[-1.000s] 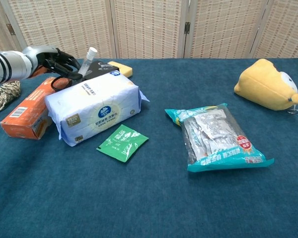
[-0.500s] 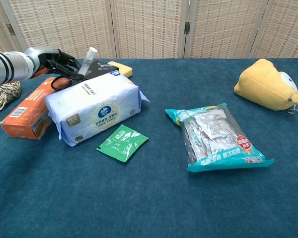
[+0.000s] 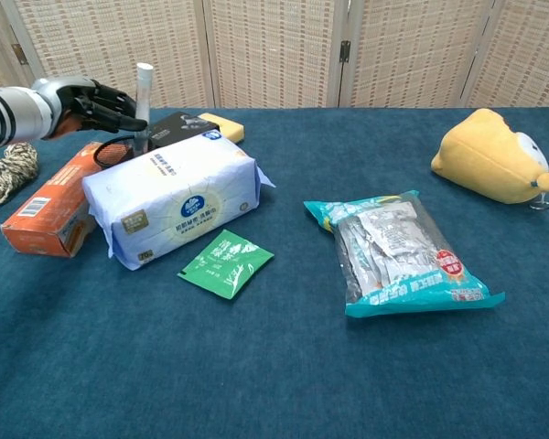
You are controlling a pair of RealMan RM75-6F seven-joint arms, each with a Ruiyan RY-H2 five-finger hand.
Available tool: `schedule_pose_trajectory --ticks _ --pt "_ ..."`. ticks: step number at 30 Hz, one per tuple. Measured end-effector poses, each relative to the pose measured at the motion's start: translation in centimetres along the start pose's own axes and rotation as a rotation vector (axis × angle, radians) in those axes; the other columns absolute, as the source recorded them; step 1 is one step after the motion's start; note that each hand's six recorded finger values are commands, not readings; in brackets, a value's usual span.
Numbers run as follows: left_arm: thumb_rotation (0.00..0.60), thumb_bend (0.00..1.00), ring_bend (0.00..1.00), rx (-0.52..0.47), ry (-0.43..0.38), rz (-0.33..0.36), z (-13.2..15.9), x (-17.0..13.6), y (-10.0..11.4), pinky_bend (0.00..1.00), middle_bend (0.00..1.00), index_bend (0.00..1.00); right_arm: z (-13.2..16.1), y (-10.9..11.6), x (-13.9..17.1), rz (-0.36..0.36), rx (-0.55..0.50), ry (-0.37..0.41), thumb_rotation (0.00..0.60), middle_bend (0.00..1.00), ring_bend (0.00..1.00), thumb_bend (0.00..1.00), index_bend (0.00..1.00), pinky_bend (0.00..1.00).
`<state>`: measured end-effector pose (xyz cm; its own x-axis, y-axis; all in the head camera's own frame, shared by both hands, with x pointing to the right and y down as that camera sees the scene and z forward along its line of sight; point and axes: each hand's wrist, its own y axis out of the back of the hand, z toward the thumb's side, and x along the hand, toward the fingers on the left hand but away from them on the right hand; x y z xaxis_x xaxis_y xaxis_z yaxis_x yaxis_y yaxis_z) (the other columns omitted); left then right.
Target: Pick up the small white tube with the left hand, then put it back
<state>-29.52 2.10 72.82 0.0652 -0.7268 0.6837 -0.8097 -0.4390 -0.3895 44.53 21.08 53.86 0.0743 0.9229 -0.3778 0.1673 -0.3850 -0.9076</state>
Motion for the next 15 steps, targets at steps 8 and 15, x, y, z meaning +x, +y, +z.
schedule_pose_trajectory --ticks 8,15 --pt "0.600 0.53 0.24 -0.183 -0.035 0.052 -0.2 -1.4 3.3 0.15 0.36 0.63 0.2 0.0 0.0 -0.001 -0.005 0.011 0.600 0.28 0.15 0.06 0.28 0.20" --pt "0.600 0.53 0.24 -0.314 -0.079 0.078 0.1 -2.8 5.7 0.15 0.37 0.63 0.5 -0.1 -0.2 -0.001 -0.008 0.020 0.600 0.28 0.15 0.06 0.28 0.20"
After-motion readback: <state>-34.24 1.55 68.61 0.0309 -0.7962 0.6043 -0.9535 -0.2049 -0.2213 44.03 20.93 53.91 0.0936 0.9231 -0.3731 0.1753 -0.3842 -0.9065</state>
